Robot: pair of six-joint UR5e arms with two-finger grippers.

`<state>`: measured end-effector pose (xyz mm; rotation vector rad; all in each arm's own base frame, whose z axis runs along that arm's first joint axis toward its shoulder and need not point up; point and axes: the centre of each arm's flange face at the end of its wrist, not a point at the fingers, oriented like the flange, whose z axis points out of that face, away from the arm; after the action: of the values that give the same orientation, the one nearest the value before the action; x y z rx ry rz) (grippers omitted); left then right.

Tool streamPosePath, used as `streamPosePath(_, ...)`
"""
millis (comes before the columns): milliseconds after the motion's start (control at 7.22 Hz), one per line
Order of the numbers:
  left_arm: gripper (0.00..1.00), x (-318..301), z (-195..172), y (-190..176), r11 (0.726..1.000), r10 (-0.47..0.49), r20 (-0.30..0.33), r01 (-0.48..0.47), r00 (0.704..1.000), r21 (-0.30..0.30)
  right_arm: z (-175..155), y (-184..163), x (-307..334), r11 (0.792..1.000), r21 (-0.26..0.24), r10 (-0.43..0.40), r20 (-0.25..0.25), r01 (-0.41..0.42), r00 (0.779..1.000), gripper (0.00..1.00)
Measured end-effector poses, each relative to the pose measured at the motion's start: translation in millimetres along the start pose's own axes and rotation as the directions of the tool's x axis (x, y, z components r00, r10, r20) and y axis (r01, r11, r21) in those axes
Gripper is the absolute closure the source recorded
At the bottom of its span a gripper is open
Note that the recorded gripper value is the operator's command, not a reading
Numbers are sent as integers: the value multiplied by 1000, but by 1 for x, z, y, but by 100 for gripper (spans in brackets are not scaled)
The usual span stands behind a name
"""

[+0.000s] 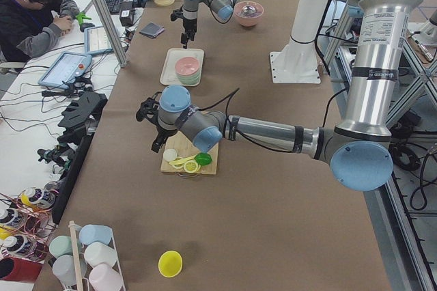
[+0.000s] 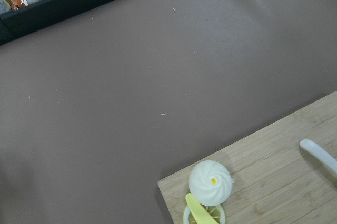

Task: Stack pink bowl on green and place spoon

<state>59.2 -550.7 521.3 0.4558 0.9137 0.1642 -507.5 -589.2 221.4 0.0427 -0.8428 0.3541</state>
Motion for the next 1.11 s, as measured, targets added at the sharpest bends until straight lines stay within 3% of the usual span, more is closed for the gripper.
streamPosePath(277,2,35,25,1,982,-186,-3,186,983,-17,-28,-64,96,994,2,-112,0,112,994,0)
streamPosePath(554,2,92,75,11,949,-314,38,314,949,19,-53,-123,188,974,-24,-225,7,226,974,0)
streamPosePath(970,4,155,140,42,932,-363,106,357,926,65,-83,-179,355,940,-59,-337,8,337,941,0)
streamPosePath(1108,11,170,153,48,929,-368,117,361,922,74,-93,-188,413,933,-73,-353,14,353,935,0)
